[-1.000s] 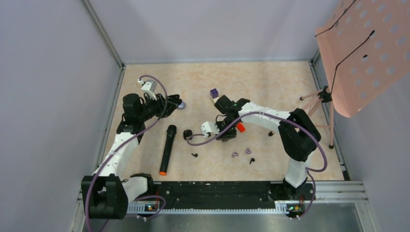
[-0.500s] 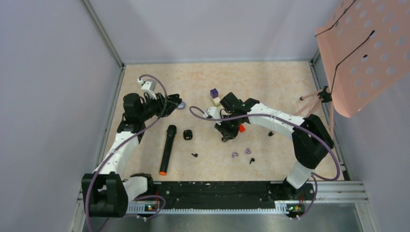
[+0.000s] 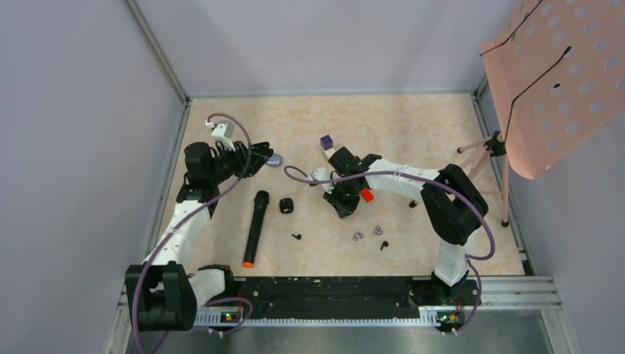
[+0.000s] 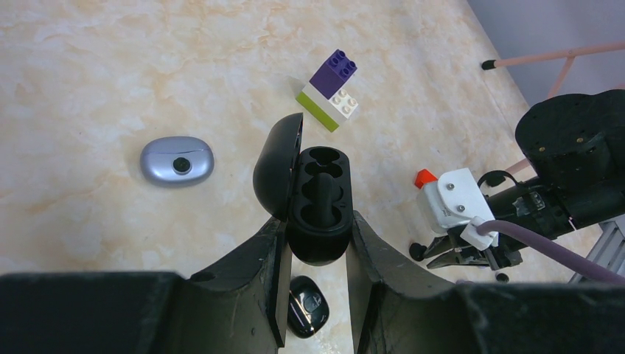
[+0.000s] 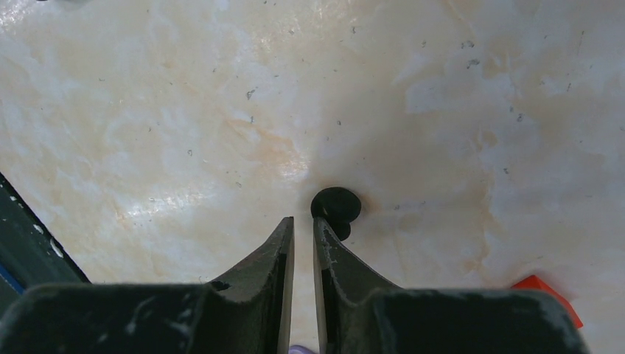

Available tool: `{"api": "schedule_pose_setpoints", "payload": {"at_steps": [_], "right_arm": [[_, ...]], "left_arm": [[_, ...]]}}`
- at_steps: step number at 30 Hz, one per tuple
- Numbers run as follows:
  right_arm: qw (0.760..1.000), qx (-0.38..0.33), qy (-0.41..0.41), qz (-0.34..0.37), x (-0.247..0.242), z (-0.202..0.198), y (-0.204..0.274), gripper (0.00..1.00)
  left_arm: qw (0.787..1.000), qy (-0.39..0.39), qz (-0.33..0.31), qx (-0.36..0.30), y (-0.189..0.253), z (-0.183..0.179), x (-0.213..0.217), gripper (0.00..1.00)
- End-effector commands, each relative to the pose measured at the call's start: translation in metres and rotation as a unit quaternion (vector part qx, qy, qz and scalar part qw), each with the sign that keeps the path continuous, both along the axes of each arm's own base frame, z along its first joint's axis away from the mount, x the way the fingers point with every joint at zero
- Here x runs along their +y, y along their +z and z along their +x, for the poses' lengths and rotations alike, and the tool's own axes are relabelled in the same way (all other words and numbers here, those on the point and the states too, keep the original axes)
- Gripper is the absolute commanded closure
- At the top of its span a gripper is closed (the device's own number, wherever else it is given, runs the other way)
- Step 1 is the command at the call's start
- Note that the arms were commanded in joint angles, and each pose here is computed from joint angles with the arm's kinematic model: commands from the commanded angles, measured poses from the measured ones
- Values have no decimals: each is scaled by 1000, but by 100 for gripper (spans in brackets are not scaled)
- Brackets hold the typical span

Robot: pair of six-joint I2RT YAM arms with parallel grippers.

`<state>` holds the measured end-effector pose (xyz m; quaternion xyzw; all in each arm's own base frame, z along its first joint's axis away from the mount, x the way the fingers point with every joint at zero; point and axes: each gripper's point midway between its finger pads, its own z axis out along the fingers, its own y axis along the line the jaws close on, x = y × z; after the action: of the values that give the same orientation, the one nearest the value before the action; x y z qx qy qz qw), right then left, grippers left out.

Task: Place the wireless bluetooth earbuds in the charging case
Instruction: Pick up the earbud from the center of the board.

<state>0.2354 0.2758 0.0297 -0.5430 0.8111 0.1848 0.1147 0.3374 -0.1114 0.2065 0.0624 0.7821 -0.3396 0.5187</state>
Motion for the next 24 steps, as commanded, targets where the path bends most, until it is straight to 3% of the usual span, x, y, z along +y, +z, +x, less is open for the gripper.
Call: {"api": "schedule_pose_setpoints", "payload": {"at_steps": [1, 12, 24], "right_arm": [[999, -40, -12, 12, 8, 21, 10, 84], [996, -80, -34, -18, -2, 37, 7, 76], [989, -122, -66, -59, -18, 57, 8, 82]], "left_arm": [[1000, 8, -2, -29, 13, 3, 2, 100], [1000, 7, -6, -23, 10, 3, 2, 100], [1000, 9, -8, -24, 9, 2, 2, 100]]}}
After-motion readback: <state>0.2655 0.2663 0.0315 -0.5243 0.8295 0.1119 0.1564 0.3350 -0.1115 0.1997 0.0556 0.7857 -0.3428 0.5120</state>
